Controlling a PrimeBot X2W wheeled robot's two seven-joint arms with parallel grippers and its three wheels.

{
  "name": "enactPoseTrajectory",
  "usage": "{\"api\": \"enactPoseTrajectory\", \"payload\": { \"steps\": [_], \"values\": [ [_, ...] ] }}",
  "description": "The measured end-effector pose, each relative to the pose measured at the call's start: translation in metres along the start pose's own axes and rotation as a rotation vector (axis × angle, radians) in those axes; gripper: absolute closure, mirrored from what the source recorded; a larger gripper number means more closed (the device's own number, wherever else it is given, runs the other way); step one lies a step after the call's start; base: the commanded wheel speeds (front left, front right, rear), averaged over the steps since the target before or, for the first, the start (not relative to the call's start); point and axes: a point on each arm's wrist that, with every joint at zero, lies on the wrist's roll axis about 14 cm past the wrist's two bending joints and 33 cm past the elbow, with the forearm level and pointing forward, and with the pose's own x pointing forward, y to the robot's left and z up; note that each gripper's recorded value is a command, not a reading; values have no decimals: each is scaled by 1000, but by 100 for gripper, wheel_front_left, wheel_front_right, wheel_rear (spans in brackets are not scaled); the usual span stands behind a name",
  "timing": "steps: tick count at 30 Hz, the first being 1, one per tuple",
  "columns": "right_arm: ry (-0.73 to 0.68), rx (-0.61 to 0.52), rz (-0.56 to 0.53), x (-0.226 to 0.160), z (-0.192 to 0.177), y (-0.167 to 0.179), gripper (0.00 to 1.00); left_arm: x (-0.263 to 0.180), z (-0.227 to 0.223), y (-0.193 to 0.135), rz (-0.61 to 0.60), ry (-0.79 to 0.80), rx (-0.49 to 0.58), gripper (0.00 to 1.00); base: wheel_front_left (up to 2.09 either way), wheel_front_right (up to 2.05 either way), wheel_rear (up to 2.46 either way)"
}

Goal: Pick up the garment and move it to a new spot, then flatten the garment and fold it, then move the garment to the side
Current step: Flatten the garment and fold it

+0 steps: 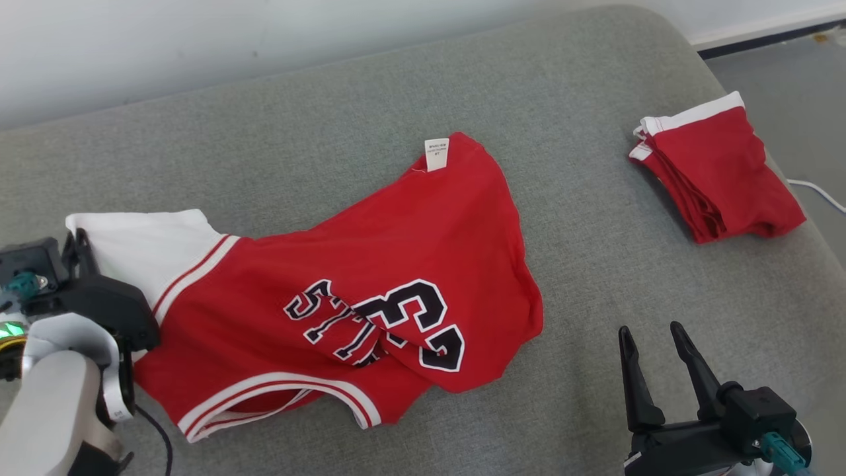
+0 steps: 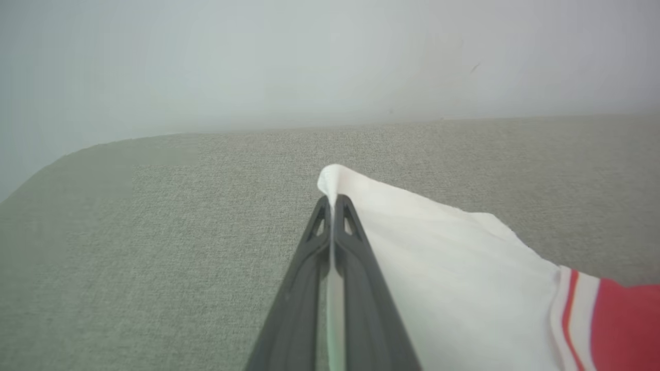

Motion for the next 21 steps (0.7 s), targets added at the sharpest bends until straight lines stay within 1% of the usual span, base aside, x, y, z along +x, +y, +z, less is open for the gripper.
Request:
{"api": "enactPoseTrajectory", "payload": {
  "steps": [6,7,8,14,21],
  "values": [
    [22,-7,-12,0,-6,-3,0,10,-25,-9,-14,66,20,100,0,0,0],
    [24,-7,-14,0,-7,-4,0,11,-27,-10,-14,69,19,60,0,0,0],
    [27,-8,-16,0,-7,-4,0,11,-30,-10,-13,70,15,0,0,0,0],
    [18,-12,-3,4,-5,-1,0,0,-39,-13,-11,61,-16,0,0,0,0],
    [-18,-21,32,9,8,9,0,-43,-44,-2,2,-14,-67,0,0,0,0]
  ]
}}
